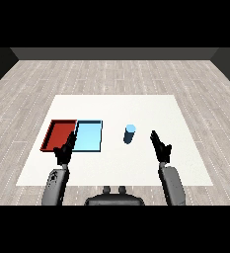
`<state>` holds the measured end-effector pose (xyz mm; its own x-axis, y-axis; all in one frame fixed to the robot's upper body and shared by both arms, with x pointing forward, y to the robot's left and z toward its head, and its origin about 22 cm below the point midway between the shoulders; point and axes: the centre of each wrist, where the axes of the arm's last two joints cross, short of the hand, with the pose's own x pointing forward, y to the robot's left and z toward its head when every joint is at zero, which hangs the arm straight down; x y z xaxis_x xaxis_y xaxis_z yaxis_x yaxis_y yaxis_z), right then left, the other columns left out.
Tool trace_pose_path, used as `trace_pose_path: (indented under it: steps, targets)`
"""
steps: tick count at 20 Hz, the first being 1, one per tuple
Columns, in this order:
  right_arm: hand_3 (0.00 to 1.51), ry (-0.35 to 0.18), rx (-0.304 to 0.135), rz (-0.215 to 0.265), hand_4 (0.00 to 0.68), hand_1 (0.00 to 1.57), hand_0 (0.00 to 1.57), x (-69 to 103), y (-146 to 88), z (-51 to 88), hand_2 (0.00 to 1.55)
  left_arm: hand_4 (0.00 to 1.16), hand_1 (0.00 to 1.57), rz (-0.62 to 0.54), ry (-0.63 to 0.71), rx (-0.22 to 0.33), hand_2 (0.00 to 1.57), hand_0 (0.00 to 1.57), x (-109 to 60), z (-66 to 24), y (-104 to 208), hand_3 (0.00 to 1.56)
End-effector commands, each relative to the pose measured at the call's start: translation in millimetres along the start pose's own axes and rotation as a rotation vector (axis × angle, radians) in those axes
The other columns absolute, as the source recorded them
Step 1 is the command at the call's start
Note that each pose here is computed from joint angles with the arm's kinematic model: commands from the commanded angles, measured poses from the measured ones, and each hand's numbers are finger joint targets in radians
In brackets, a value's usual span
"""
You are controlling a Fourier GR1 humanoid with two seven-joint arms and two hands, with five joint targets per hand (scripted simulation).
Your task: Pick the blue can and put it in the blue box
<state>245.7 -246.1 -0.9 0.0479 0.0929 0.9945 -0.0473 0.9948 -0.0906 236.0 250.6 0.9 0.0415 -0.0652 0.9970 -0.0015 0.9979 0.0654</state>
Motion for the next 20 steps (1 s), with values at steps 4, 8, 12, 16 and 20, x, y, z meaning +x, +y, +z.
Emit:
trace_pose_path:
  steps: [4, 8, 12, 16, 20]
  targets:
    - [0.00, -0.063, -0.036, 0.009, 0.000, 0.00, 0.00, 19.4, -14.3, -52.3, 0.00, 0.00, 0.00, -0.019, -0.053, 0.007, 0.00, 0.00, 11.4, -8.4, 6.1, 0.00]
    - [0.00, -0.299, 0.051, -0.172, 0.000, 0.00, 0.00, 40.8, 8.4, -53.7, 0.00, 0.00, 0.00, 0.078, -0.443, -0.032, 0.00, 0.00, 40.7, -14.4, -8.6, 0.00]
    - [0.00, -0.354, 0.071, -0.182, 0.000, 0.00, 0.00, 38.5, -31.6, -73.0, 0.00, 0.00, 0.00, 0.101, -0.515, -0.037, 0.00, 0.00, 31.9, -1.5, 10.6, 0.00]
    - [0.00, -0.341, 0.082, -0.195, 0.000, 0.00, 0.00, 34.9, -32.1, -80.5, 0.00, 0.00, 0.00, 0.099, -0.507, -0.040, 0.00, 0.00, 8.8, -15.6, 5.4, 0.00]
    - [0.00, -0.324, 0.077, -0.166, 0.000, 0.00, 0.00, 30.9, -20.7, -86.7, 0.00, 0.00, 0.00, 0.108, -0.510, -0.033, 0.00, 0.00, 18.9, -12.1, -5.8, 0.00]
